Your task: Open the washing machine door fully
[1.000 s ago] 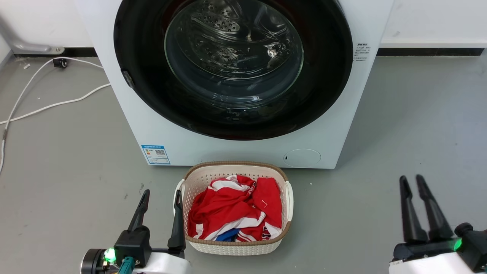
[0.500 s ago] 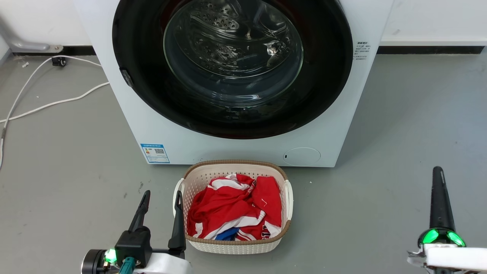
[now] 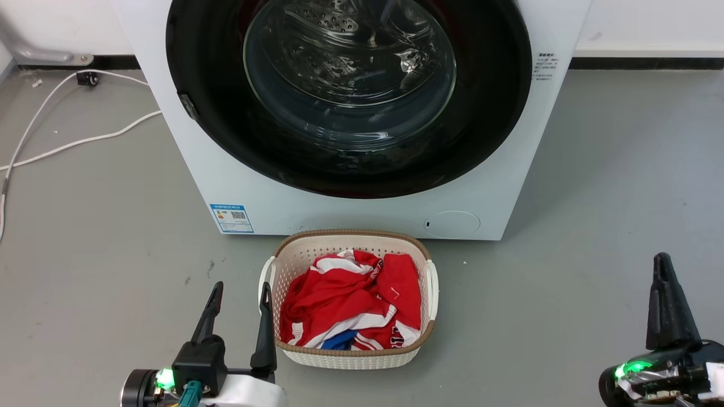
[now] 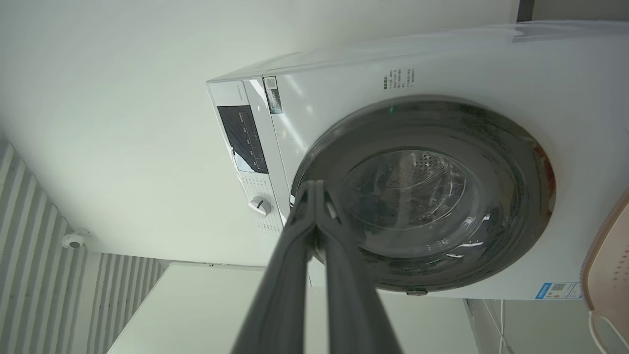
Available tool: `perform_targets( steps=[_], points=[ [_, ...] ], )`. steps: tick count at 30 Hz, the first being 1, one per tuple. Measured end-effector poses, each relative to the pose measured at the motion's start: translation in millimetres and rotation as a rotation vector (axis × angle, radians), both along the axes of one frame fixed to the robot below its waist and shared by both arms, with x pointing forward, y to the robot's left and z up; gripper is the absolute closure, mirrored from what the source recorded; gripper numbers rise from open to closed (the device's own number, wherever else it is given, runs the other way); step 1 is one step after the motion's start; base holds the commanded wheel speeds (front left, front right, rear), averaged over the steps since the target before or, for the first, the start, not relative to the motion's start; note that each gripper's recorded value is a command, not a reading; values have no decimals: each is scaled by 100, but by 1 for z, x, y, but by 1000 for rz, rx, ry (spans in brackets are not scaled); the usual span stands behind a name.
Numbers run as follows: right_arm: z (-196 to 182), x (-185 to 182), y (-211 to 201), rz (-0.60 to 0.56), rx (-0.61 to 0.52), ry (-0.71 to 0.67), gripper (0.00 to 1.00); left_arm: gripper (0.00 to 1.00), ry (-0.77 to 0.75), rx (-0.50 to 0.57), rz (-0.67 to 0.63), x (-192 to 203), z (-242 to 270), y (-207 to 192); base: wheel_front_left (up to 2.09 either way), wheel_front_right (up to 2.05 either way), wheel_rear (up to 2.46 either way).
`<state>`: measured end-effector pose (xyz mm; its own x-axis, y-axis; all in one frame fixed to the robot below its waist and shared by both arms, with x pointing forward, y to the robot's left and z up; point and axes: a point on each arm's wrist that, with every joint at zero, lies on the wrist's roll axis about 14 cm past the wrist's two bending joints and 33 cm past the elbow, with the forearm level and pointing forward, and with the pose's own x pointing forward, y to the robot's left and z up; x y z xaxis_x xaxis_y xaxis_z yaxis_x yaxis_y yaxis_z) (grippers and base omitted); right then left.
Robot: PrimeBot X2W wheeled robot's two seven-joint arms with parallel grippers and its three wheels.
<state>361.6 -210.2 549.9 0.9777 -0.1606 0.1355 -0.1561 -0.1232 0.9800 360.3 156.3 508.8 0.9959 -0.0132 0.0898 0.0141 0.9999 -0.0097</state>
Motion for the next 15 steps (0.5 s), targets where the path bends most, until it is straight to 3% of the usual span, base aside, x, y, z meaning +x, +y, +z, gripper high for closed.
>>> perform_targets(
  steps=[7, 15],
  points=[
    [-6, 3, 13, 150, 8, 3, 100, 0, 7, 7, 7, 6, -3, 2, 0, 0, 0],
    [-14, 20, 12, 173, -19, 24, 100, 0, 12, 11, 15, 17, -5, 3, 0, 0, 0]
  ],
)
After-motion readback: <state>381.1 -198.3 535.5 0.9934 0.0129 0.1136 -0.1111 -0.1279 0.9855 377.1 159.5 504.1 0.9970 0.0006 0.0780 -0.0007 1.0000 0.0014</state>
